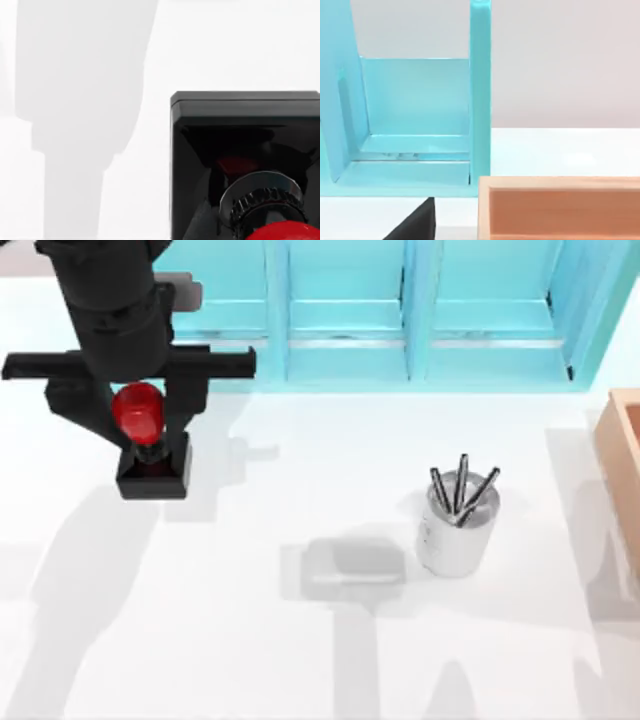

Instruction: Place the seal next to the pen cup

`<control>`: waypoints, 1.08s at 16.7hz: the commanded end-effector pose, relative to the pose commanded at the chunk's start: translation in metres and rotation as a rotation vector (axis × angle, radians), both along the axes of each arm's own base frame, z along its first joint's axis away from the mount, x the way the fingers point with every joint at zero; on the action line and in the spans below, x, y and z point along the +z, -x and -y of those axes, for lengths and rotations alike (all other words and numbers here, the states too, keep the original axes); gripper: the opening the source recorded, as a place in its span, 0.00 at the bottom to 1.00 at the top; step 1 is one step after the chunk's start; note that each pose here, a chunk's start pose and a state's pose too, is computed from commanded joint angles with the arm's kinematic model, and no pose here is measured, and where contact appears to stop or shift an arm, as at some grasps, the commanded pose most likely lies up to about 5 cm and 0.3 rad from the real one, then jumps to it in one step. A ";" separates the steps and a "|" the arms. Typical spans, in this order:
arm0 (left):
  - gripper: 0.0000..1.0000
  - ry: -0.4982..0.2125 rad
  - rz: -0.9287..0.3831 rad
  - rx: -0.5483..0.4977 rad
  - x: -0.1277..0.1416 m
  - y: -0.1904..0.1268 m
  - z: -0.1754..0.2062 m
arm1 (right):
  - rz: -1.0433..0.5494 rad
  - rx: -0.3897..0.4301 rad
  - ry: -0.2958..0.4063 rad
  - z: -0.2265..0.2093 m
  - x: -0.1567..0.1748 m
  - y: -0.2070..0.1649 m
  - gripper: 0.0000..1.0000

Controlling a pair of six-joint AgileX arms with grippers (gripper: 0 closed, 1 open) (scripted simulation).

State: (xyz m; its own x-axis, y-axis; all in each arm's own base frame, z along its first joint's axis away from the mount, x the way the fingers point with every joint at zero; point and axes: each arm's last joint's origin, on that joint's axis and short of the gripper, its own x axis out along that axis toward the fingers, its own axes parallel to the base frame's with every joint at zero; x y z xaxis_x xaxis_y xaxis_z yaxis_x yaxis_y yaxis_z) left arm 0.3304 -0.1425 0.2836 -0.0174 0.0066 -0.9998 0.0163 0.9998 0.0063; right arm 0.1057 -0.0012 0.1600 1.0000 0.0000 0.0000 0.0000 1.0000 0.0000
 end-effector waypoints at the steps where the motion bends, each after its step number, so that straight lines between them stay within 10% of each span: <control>1: 0.00 -0.002 -0.001 -0.001 -0.002 -0.004 0.016 | 0.000 0.000 0.000 0.000 0.000 0.000 1.00; 9: 0.00 0.009 0.020 -0.004 -0.023 0.004 0.159 | 0.000 0.000 0.000 0.000 0.000 0.000 1.00; 18: 0.00 0.009 0.020 -0.002 -0.033 0.009 0.173 | 0.000 0.000 0.000 0.000 0.000 0.000 1.00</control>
State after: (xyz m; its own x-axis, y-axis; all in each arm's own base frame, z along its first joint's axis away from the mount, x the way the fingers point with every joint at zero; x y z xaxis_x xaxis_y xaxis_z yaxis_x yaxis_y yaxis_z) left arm 0.3216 -0.3152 0.2507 0.0022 -0.0020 -1.0000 0.0179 0.9998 -0.0020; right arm 0.1057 -0.0012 0.1600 1.0000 0.0000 0.0000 0.0000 1.0000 0.0000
